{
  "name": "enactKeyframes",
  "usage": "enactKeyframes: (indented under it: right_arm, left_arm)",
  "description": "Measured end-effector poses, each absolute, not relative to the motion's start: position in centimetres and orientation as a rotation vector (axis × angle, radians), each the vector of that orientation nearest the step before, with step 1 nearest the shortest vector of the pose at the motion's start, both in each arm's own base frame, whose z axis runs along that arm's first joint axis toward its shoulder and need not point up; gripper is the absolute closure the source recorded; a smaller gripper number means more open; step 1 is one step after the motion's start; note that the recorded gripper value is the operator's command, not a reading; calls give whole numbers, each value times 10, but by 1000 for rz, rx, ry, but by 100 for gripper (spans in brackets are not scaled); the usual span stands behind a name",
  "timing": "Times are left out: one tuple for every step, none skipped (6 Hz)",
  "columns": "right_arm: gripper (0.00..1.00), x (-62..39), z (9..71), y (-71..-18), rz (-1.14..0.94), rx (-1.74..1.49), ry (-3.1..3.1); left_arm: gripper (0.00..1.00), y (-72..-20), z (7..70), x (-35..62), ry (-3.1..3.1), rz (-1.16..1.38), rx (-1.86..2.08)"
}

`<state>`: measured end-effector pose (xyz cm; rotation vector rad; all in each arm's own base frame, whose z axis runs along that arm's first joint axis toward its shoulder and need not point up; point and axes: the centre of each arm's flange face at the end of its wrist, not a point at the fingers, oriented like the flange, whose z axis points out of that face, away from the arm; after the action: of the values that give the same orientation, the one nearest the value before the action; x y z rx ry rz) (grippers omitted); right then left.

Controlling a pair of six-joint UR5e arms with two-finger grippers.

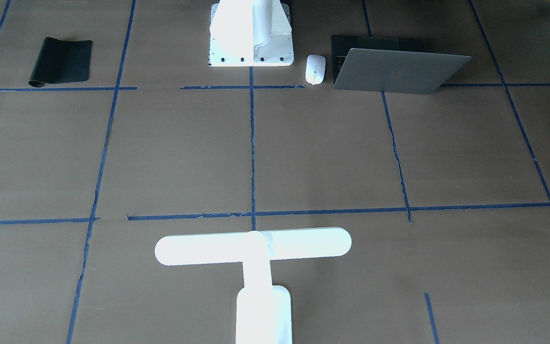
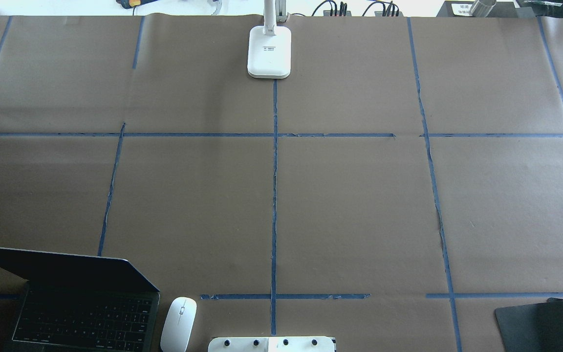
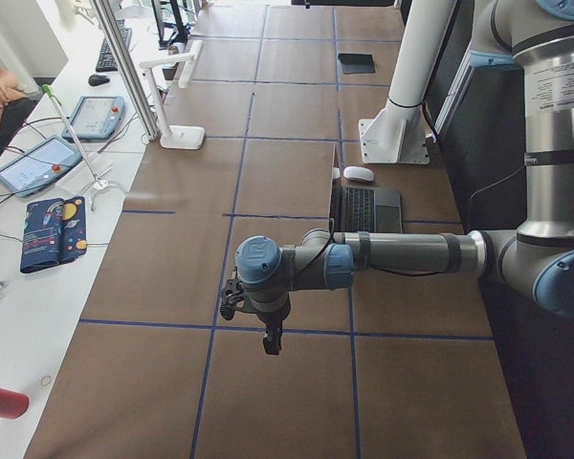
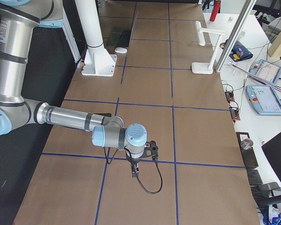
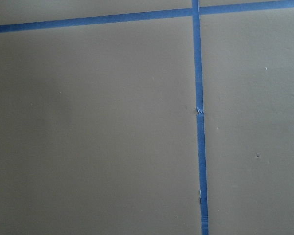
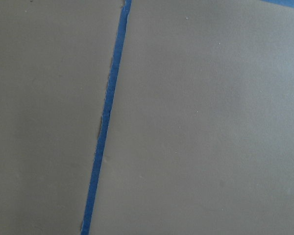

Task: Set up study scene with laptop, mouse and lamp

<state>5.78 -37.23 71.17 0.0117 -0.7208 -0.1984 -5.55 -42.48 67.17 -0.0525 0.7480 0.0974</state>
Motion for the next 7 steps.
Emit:
enactKeyframes:
  right_arm:
    - [0,58,712,-372,-198,12,-721]
    - [0,58,712,-372,-198,11,-721]
    - [0,57,711,-373,-200,16,-720]
    - [0,57,710,-374,-204,29,-720]
    - [0,57,709,-375,-207,39,-722]
    - [0,57,708,-375,-208,43,-724]
    - [0,57,708,-375,-208,45,-725]
  left_arm:
    - [0,-425,671,-56,748,98,-51]
    - [0,-426,670,-54,748,103,-50]
    - [0,-426,668,-52,748,109,-47]
    - [0,-427,665,-50,747,115,-42]
    - [0,-435,657,-49,747,121,-28]
    - [0,-455,639,-47,747,135,11]
    - [0,-479,613,-45,749,156,62]
